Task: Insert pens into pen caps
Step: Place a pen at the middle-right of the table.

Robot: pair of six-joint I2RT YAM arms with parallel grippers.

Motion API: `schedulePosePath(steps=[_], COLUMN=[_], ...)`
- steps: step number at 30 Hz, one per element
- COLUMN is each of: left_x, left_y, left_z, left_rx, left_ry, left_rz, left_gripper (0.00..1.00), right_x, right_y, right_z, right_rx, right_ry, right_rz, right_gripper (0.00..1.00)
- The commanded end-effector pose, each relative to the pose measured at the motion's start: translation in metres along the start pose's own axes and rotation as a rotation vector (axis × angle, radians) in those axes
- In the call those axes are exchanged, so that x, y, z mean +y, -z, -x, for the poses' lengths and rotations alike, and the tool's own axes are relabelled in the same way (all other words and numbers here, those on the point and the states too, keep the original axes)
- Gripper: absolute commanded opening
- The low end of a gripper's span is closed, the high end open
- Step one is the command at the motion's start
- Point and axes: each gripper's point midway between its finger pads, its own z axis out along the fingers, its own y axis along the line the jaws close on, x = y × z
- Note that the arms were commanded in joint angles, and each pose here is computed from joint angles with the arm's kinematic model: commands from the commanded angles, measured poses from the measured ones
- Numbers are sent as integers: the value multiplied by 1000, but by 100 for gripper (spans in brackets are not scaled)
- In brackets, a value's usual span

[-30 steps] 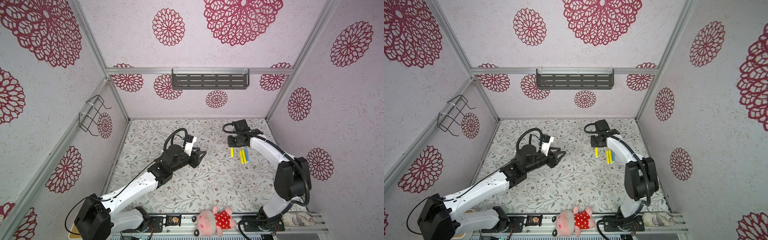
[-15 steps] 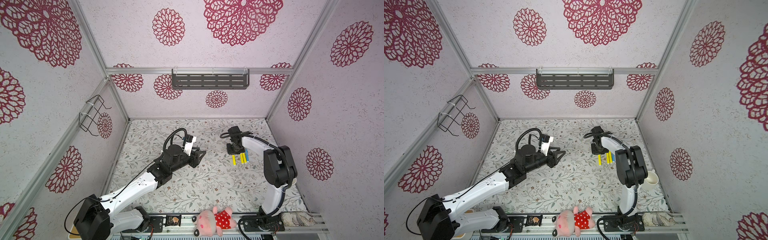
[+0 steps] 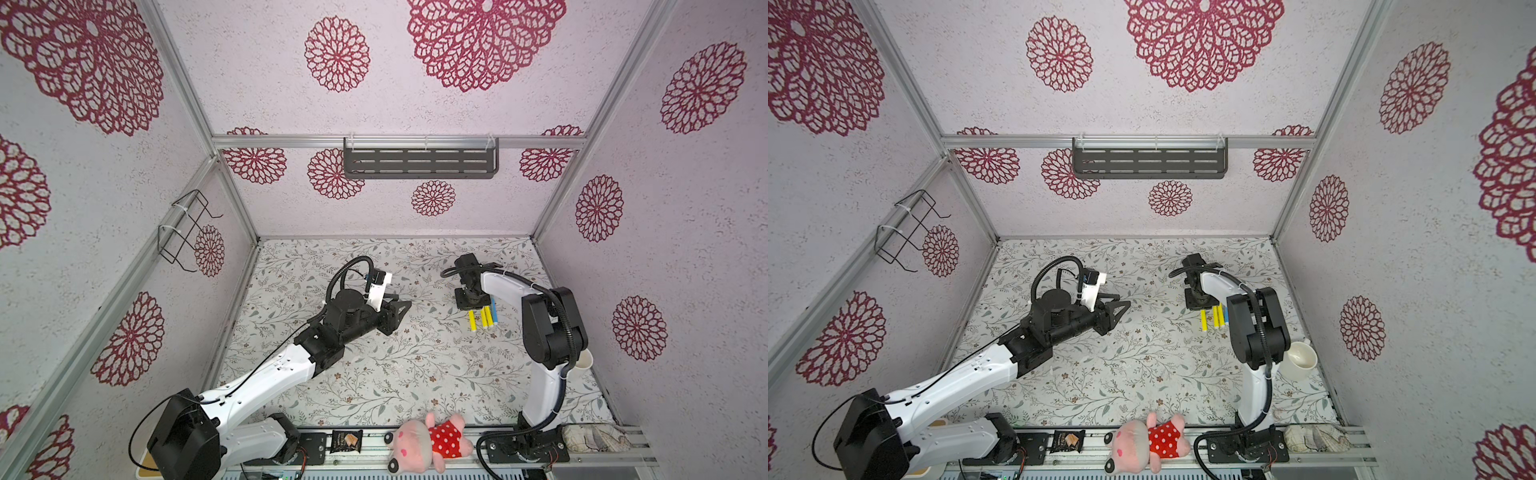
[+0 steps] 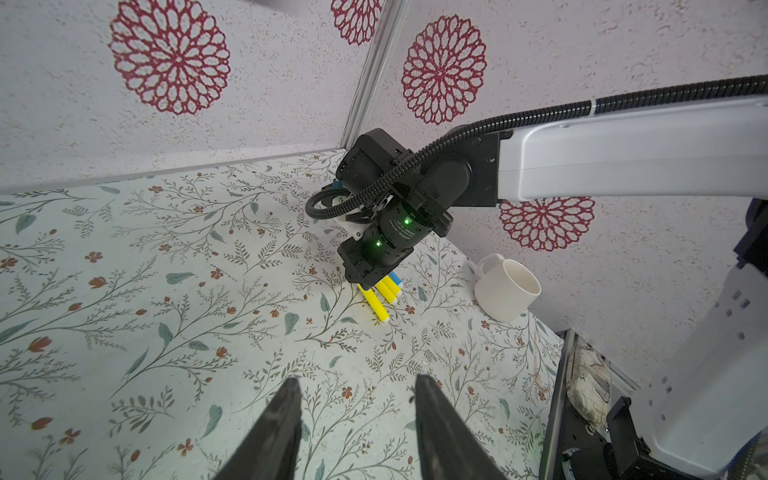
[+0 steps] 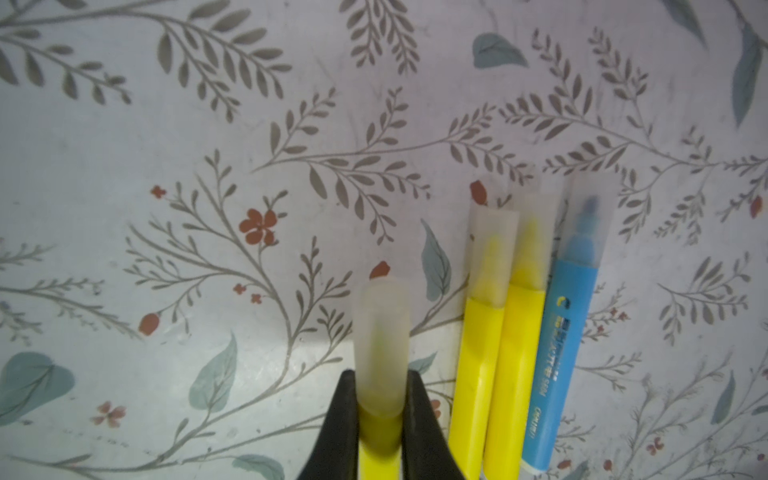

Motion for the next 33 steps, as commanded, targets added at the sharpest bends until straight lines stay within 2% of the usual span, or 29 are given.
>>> schedulePosePath(steps=[1, 11, 13, 14, 15, 26, 33], left_x=[2, 3, 2, 3, 3, 21, 89], left_y=[6, 12, 15, 16, 18, 36, 62], left_z=[3, 10, 11, 11, 11, 18, 19], left_rx=[-13, -32, -37, -39, -41, -65, -107], left_ry=[-5, -13, -15, -15, -18, -43, -11], left_rz=[8, 20, 21, 24, 26, 137, 538], left_gripper=[47, 47, 47, 47, 47, 47, 48], right_x=[-12, -17, -20, -20, -20, -16, 0], right_y=[0, 2, 5, 6, 7, 52, 99], right_z=[3, 10, 11, 11, 12, 33, 53], right_rx=[7, -2, -6, -8, -12, -163, -392], right_ry=[-8, -6, -8, -8, -10, -40, -58], right_rz=[-50, -76, -87, -90, -90, 5, 182], right_gripper=[4, 30, 38, 53, 56, 57, 57])
